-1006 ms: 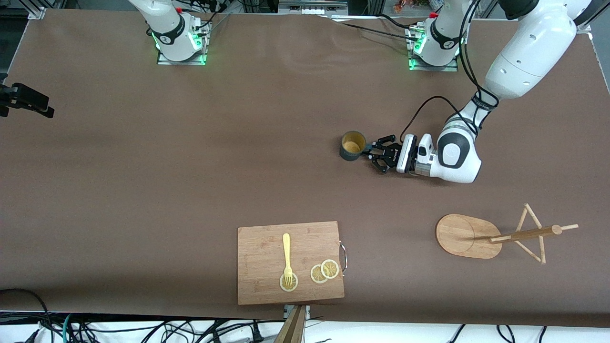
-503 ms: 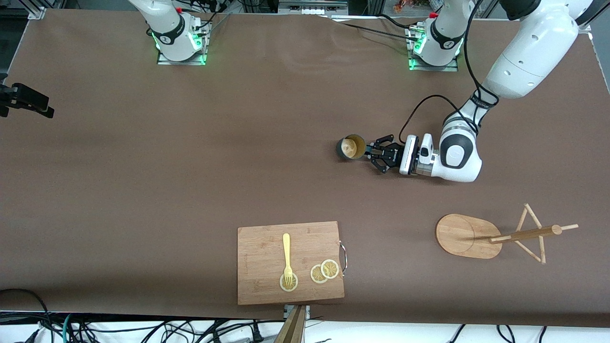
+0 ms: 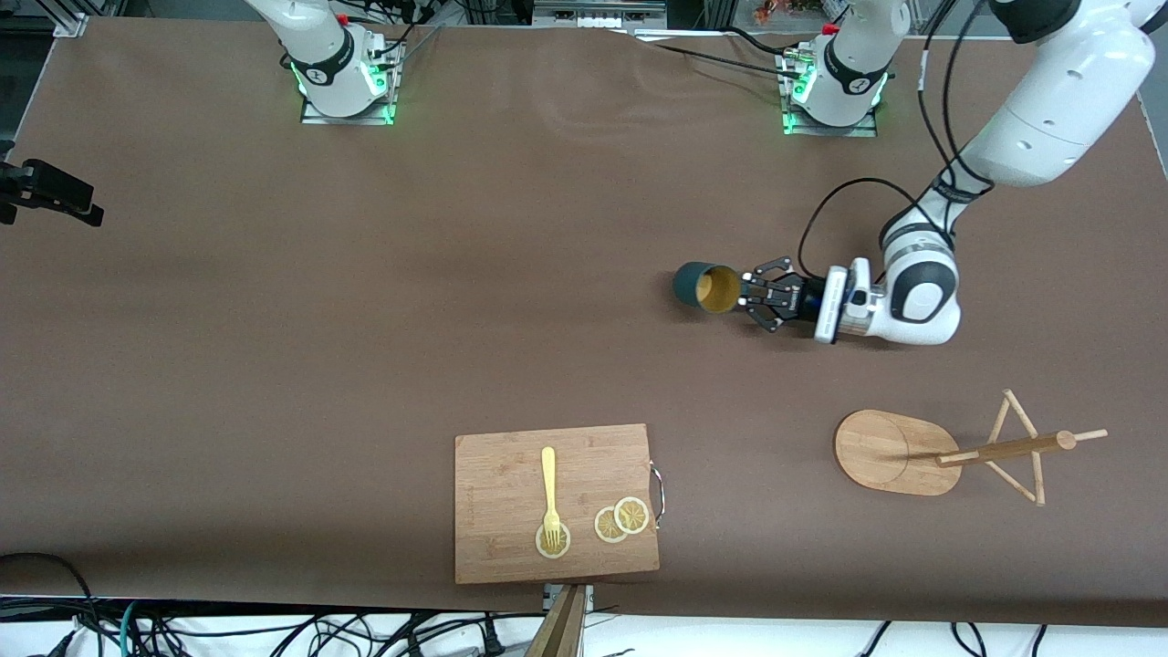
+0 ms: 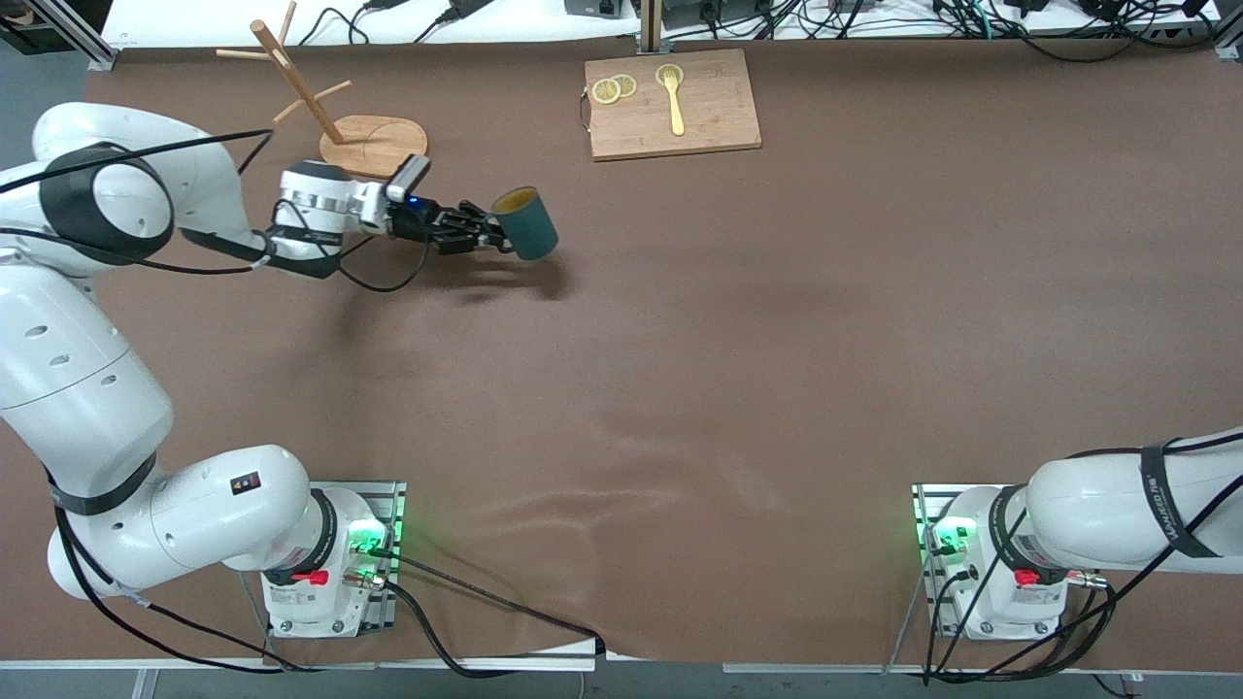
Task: Pass cup and hang on rack
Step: 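Lift the mug with the left gripper and carry it toward the rack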
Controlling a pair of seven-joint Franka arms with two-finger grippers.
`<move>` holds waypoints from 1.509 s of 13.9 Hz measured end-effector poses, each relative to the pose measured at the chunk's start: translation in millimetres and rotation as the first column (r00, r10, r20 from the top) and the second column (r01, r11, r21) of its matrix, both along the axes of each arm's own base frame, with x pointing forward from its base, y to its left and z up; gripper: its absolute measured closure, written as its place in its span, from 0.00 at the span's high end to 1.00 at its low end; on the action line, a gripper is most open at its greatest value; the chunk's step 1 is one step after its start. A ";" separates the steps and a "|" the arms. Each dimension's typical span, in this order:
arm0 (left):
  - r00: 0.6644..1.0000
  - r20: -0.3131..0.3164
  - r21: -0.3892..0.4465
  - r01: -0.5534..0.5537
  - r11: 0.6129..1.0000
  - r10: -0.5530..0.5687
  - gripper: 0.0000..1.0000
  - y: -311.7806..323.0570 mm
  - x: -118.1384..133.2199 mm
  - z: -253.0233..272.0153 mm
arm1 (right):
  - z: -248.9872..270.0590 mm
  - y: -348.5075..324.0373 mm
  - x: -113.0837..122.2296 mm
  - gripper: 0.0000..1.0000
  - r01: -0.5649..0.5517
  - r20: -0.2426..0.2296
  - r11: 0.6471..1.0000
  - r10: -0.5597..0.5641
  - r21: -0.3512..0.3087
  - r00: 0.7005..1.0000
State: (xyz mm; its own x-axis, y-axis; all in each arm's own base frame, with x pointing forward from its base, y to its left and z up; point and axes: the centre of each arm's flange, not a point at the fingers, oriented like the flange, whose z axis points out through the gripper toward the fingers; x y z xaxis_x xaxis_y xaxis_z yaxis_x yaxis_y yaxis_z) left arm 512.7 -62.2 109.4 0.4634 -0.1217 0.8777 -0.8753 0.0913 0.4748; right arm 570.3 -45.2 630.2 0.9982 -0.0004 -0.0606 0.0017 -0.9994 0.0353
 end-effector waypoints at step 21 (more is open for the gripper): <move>0.342 -0.862 0.262 -0.333 0.906 0.375 0.21 278.0 -15.9 145.7 | 0.2 -6.0 -0.1 1.00 0.010 0.003 1.000 -0.010 -0.001 1.000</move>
